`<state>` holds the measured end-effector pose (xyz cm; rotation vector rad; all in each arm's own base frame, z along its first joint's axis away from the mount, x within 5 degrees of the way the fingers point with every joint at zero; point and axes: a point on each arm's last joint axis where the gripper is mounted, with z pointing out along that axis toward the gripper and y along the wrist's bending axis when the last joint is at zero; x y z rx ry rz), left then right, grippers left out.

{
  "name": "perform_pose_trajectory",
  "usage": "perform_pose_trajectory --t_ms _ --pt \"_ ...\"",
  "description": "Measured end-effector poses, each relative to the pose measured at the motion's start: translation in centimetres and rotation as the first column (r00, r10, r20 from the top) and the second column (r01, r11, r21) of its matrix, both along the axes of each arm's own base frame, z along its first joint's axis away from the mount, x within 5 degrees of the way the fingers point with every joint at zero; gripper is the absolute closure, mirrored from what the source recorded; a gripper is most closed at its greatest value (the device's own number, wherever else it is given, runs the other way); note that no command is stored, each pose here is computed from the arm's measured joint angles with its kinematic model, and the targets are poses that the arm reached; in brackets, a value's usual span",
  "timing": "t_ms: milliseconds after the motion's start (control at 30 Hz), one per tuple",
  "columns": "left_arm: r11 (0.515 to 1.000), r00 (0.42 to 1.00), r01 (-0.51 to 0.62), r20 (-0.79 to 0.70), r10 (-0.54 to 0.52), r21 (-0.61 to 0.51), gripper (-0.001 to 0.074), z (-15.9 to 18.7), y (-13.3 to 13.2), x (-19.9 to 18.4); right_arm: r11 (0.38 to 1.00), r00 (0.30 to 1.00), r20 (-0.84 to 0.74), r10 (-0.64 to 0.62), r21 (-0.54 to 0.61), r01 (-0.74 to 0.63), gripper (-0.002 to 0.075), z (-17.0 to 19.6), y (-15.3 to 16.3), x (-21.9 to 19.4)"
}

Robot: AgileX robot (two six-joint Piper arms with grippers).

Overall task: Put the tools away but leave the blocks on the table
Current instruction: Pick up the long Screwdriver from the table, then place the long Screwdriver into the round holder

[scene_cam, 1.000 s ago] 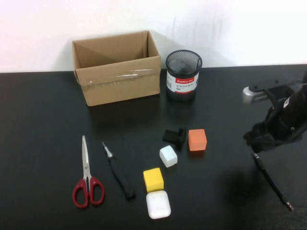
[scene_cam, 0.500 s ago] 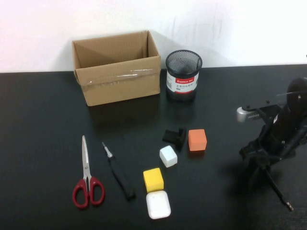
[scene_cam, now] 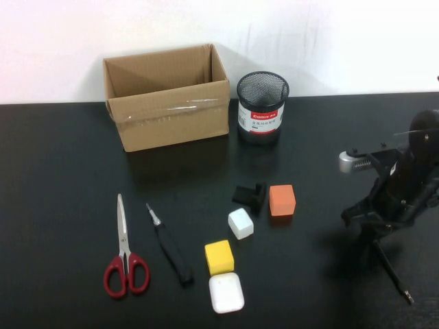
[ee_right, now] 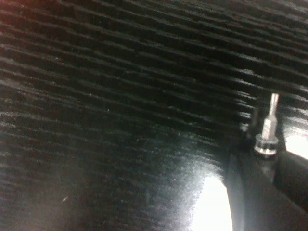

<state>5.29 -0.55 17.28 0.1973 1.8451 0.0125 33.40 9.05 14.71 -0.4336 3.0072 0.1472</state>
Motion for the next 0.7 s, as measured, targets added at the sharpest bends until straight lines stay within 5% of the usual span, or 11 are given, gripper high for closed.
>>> perform_pose_trajectory --t_ms 200,367,700 --pt "1.000 1.000 0.000 0.000 0.000 0.000 0.0735 0.0 0.0 0.0 1.000 1.000 0.008 0.007 0.002 -0.007 0.0685 0.7 -0.1 -0.3" --pt "1.000 1.000 0.000 0.000 0.000 0.000 0.0735 0.0 0.0 0.0 0.999 0.986 0.168 0.002 0.038 -0.009 0.0685 5.2 -0.2 -0.7" --pt "1.000 1.000 0.000 0.000 0.000 0.000 0.0735 0.0 0.0 0.0 0.993 0.831 0.557 0.001 0.095 -0.065 0.0685 14.2 -0.8 -2.5"
